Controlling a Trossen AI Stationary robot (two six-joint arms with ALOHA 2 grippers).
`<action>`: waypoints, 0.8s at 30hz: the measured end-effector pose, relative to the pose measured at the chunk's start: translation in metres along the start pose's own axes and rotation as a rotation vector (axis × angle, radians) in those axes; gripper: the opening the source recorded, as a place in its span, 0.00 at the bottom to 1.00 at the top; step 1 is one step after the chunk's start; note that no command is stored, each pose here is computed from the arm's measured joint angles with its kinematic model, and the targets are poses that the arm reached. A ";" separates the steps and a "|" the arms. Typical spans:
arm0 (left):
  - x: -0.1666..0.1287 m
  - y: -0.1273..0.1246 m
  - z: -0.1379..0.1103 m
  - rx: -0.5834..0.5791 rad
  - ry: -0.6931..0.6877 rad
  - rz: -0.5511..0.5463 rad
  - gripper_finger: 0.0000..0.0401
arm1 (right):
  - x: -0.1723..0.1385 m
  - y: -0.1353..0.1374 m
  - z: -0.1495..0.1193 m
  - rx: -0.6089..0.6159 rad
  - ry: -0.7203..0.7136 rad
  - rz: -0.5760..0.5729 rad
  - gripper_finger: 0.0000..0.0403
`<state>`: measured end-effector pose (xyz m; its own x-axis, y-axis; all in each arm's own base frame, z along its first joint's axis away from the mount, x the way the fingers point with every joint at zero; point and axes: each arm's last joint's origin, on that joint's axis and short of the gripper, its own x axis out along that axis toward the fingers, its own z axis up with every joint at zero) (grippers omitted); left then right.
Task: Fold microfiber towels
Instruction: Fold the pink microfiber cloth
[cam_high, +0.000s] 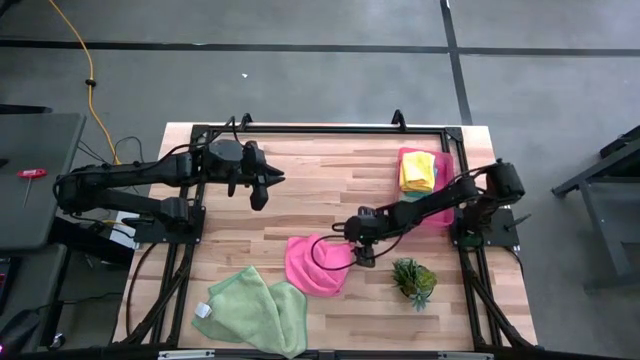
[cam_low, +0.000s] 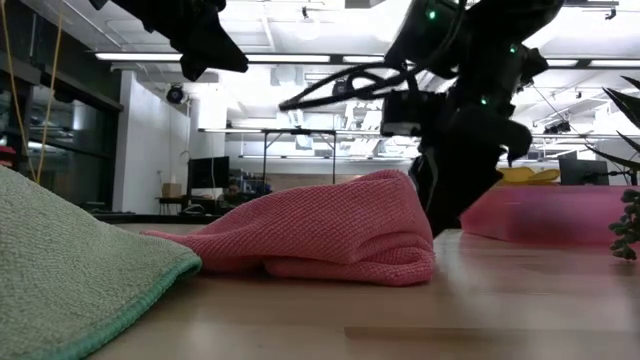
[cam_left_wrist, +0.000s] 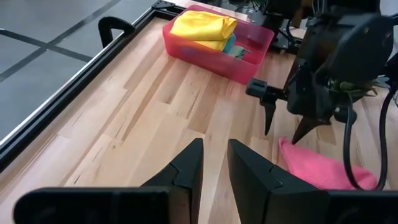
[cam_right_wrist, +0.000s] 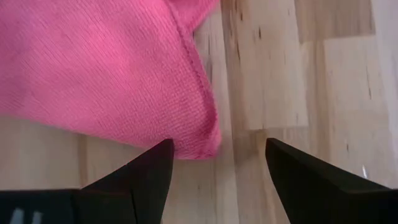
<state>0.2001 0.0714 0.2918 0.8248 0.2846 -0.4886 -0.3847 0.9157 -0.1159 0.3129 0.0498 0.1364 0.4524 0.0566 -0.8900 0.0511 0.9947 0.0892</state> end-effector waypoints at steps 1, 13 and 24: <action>0.000 0.000 0.000 0.000 0.000 0.000 0.16 | 0.000 0.000 -0.001 -0.001 0.005 -0.001 0.61; 0.000 0.002 0.000 -0.027 -0.008 0.056 0.16 | 0.001 0.001 0.002 -0.007 -0.037 -0.027 0.36; 0.000 0.002 0.000 -0.030 -0.009 0.056 0.16 | 0.001 0.001 0.002 0.009 -0.019 0.009 0.05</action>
<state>0.1995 0.0730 0.2919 0.8051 0.3378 -0.4876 -0.4425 0.8895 -0.1143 0.3149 0.0511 0.1362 0.4697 0.0639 -0.8805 0.0550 0.9933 0.1015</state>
